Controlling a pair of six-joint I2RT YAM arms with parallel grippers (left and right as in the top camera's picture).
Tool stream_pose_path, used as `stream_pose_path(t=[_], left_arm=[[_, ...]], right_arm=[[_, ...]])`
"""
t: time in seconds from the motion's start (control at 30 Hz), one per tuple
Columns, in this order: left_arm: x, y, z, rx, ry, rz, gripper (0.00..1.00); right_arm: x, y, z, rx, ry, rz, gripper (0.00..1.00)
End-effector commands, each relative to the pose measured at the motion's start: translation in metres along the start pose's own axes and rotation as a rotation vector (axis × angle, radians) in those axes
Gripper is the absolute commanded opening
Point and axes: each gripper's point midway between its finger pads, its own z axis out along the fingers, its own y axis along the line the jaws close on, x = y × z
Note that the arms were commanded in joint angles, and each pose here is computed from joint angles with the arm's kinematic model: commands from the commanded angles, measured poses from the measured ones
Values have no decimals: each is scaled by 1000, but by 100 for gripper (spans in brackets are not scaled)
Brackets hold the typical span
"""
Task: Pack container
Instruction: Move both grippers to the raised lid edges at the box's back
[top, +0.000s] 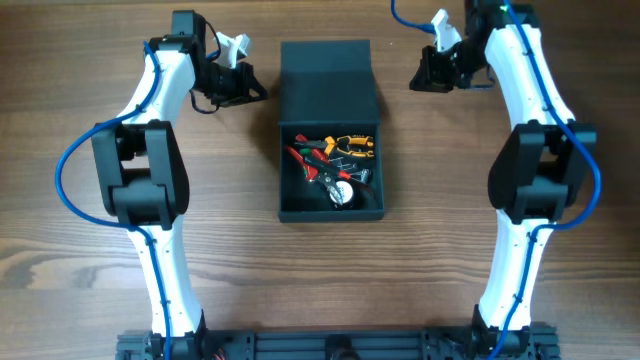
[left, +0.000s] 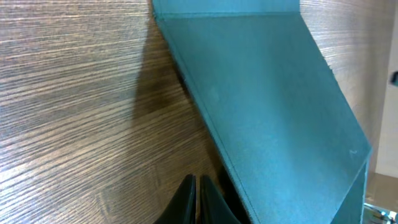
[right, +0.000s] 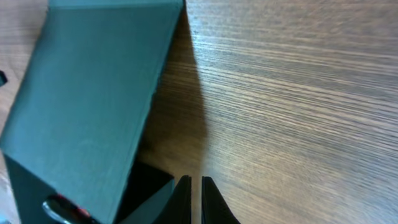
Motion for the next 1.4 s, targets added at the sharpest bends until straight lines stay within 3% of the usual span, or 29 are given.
stream_pose_path(t=[0.0, 0.27, 1.37], left_arm=[[7, 8, 13, 34, 26, -23, 6], [19, 20, 32, 57, 71, -81, 4], [23, -12, 58, 72, 103, -3, 4]], right_arm=[[4, 5, 24, -45, 39, -17, 6], [11, 5, 49, -60, 88, -4, 6], [22, 33, 74, -81, 139, -38, 7]])
